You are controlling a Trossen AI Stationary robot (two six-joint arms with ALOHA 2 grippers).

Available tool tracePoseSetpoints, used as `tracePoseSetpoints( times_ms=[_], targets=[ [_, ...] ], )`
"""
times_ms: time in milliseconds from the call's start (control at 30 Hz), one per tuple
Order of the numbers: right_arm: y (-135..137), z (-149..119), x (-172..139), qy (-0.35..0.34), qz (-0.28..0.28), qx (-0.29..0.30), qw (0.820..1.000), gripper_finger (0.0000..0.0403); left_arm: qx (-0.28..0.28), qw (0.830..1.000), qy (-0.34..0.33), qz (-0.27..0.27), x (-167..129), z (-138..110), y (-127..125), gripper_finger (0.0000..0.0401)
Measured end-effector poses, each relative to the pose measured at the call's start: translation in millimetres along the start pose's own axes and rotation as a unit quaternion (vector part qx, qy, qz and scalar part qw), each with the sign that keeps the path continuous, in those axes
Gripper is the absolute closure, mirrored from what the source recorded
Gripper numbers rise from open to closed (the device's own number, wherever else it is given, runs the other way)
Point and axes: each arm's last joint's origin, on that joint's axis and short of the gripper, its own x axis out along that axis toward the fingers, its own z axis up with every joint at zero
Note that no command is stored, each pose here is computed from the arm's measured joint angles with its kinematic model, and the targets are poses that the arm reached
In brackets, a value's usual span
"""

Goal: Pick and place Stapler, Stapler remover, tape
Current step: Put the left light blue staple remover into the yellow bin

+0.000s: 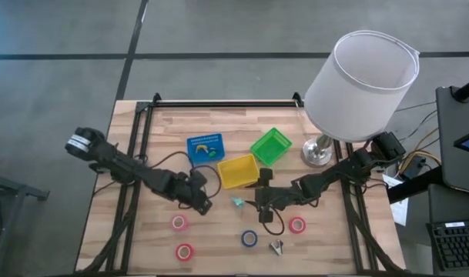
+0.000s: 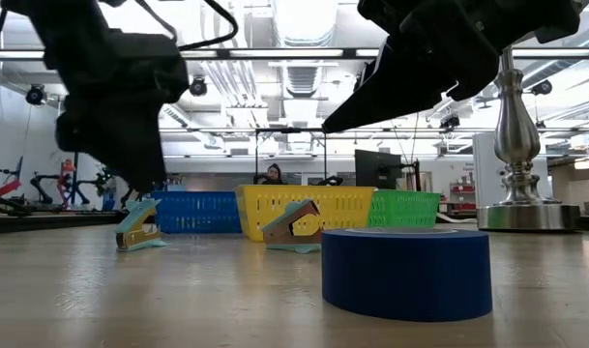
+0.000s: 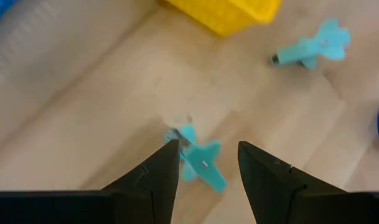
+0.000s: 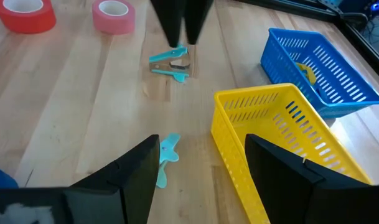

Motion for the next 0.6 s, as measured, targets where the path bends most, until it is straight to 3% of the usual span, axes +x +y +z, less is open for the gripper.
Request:
tracePoseSetpoints(
  times_ms=[333, 600],
  targets=[
    [-0.1, -0.8, 0.0, 0.001, 0.0, -0.003, 1.0, 0.0168, -0.047, 0.999, 0.01, 0.01, 5.7, -22.2, -6.1, 0.0234],
    [-0.1, -0.9, 0.0, 0.001, 0.0, -0.014, 1.0, 0.0167, -0.047, 0.999, 0.011, 0.013, 17.6, -26.8, -9.1, 0.0234]
  ],
)
